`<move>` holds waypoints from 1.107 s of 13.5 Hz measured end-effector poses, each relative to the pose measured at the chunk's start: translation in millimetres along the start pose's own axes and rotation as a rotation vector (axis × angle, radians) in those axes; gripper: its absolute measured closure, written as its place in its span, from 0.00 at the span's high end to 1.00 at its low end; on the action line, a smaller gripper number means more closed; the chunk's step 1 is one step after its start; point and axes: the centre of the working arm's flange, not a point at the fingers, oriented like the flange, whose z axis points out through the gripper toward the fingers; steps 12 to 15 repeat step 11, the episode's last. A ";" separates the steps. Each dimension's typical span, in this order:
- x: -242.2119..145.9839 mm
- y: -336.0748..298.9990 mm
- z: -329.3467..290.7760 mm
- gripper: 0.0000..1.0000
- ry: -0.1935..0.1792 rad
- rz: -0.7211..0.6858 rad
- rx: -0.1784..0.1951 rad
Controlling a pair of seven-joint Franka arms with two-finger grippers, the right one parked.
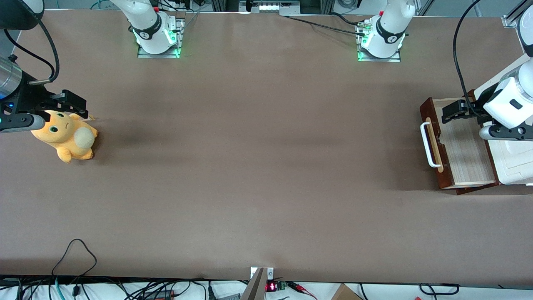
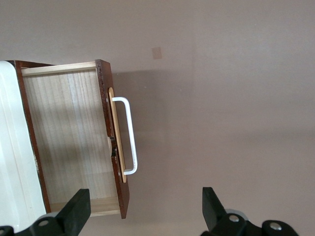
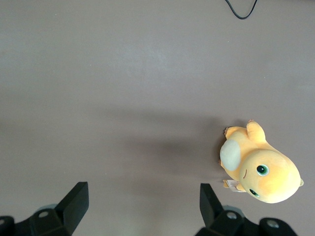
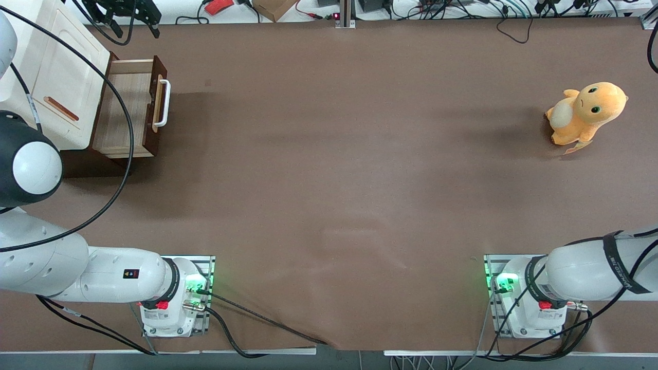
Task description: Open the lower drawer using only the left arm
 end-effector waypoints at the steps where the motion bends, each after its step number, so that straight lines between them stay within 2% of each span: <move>1: 0.1 1.9 -0.1 1.00 0.000 0.003 0.000; 7: 0.2 2.8 -0.3 1.00 0.002 0.005 0.000; 10: -0.1 5.0 -2.0 1.00 0.008 0.004 -0.024; 15: -0.3 4.9 -2.5 1.00 0.009 0.003 -0.024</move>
